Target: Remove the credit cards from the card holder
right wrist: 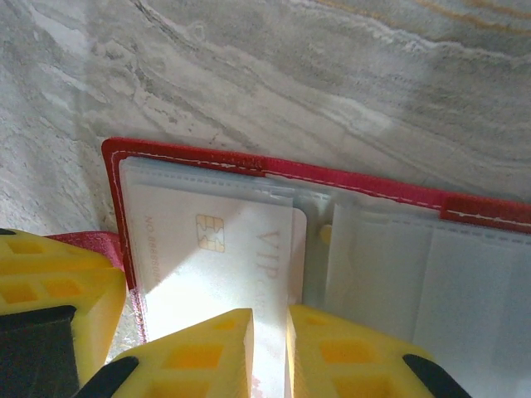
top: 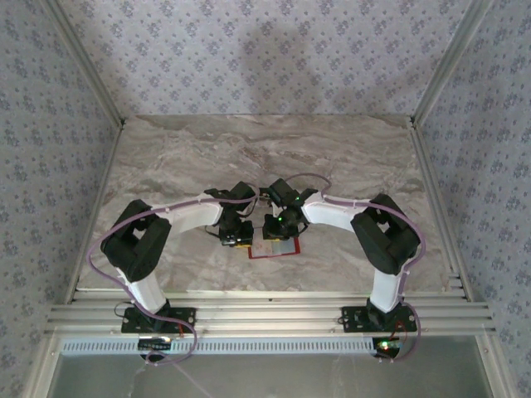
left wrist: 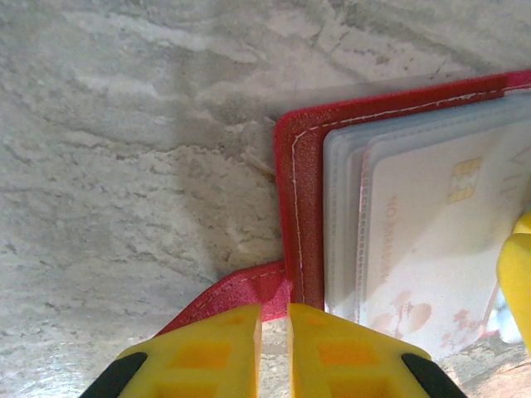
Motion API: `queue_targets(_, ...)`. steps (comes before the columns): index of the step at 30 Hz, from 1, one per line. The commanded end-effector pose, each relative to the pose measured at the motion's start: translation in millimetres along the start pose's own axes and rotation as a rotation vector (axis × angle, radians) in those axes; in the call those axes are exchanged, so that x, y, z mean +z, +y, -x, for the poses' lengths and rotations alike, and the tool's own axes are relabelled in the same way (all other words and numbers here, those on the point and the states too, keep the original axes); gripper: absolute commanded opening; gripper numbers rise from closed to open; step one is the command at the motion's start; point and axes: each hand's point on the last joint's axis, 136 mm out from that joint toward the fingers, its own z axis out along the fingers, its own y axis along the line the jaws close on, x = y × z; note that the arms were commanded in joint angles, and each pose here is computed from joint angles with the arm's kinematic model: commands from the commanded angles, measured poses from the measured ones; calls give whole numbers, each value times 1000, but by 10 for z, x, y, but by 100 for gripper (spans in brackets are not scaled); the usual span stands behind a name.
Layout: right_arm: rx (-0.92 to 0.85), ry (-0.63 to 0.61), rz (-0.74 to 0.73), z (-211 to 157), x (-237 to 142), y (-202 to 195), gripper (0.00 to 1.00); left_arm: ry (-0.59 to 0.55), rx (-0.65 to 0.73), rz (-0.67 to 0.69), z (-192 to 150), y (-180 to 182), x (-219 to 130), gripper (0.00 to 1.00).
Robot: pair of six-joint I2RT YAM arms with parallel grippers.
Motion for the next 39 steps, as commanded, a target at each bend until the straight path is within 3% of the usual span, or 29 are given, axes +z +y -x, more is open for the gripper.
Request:
queue_targets(1,-5,16,27,-31,-25,68,20,27,1,12,-25,39,46,17)
queue_targets(9,8,26,77,-27,18,115,20,32,1,13,-21,33,49,17)
queue_targets(17,16,44,-11,-90,81,-93,22,34,3,16,-21,32,38,17)
queue_targets(28,4,-26,-10,-12,-163,-40,25,34,5,18,-23,32,27,16)
queue_targets(39,13,4,-4,-58,-58,-64,25,34,4,15,-25,27,23,16)
